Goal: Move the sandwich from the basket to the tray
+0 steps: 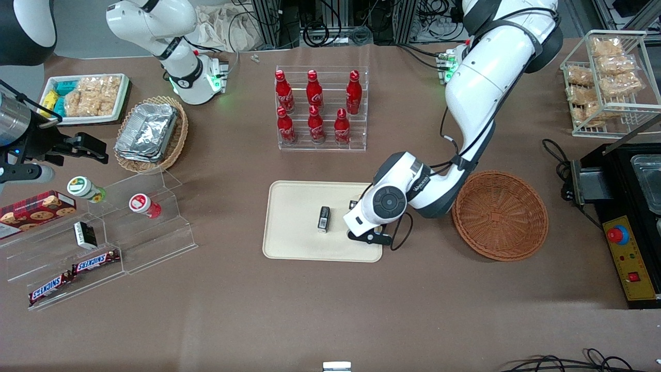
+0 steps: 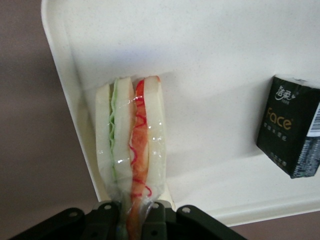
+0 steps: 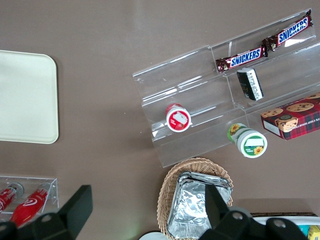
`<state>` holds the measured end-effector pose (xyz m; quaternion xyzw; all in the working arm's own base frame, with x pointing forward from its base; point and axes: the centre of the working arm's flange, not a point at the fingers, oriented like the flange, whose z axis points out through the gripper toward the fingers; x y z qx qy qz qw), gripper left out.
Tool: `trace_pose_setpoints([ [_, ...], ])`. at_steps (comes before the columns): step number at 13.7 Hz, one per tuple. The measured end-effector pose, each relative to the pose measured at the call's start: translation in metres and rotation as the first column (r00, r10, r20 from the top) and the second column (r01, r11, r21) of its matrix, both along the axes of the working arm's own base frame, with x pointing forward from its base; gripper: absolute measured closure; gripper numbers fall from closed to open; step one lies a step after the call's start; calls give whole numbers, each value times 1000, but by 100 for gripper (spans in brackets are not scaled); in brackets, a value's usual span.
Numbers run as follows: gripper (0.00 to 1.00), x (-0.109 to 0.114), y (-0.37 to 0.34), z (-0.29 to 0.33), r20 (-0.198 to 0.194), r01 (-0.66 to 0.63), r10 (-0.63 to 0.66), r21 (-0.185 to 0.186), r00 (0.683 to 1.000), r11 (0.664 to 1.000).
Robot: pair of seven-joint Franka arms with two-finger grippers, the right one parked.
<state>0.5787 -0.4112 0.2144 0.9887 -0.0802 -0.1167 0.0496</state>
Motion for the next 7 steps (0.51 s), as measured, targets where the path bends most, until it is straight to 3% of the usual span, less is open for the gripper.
trace_pose_setpoints([
  [3,53,6,1,10,12,-18,18,-3,1000,1000],
  [7,11,31,48,75,0,-58,58,52,998,997],
])
